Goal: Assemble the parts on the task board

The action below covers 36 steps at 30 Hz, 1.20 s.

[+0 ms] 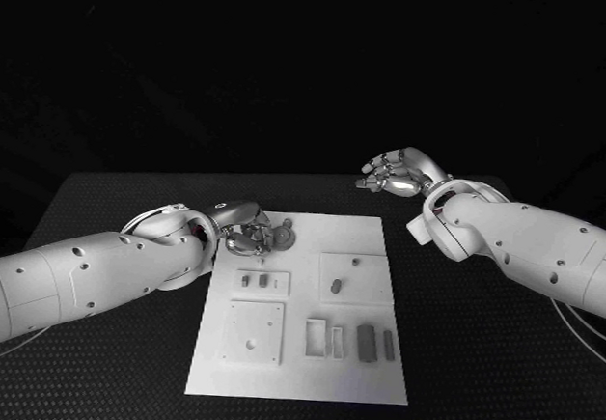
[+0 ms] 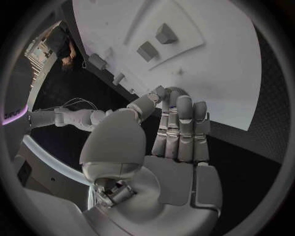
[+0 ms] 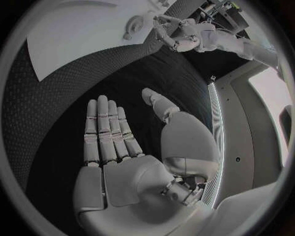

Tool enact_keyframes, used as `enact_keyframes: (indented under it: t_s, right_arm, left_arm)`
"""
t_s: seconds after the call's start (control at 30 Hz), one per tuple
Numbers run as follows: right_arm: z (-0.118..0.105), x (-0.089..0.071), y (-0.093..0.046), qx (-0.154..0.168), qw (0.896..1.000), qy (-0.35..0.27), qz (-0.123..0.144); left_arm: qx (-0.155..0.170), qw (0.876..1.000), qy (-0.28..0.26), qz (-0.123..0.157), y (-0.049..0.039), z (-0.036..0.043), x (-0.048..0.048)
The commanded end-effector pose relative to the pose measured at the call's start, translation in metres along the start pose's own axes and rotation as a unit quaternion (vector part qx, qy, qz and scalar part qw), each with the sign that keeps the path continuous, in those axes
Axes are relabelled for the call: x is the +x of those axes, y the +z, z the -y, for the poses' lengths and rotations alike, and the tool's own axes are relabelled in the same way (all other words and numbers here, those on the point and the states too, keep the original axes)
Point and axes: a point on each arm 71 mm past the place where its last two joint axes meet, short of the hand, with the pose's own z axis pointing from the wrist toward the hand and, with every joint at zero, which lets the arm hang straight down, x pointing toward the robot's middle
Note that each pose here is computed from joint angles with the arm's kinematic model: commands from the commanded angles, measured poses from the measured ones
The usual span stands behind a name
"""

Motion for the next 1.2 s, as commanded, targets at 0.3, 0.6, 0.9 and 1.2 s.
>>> enact_keyframes:
  t_s: [0.3,0.6,0.9,1.2]
  right_arm:
    - [0.0,0.0,-0.001,-0.005,1.0,0.001,-0.005]
    - [0.0,0.0,-0.001,-0.004,1.0,0.001,-0.004]
    - [0.0,0.0,-0.001,-0.005,1.0,0.001,-0.004]
    - [0.0,0.0,-0.001,-0.004,1.0,0.001,-0.004]
  left_arm:
    - [-0.025,0.998,-0.042,-0.03,-0.0109,-0.0136,0.0009]
    - [-0.027,0.998,-0.047,-0.04,-0.0119,-0.0143,0.0028]
    - [-0.029,0.997,-0.048,-0.044,-0.0112,-0.0155,0.0051]
    - [-0.03,0.998,-0.048,-0.042,-0.0098,-0.0164,0.0061]
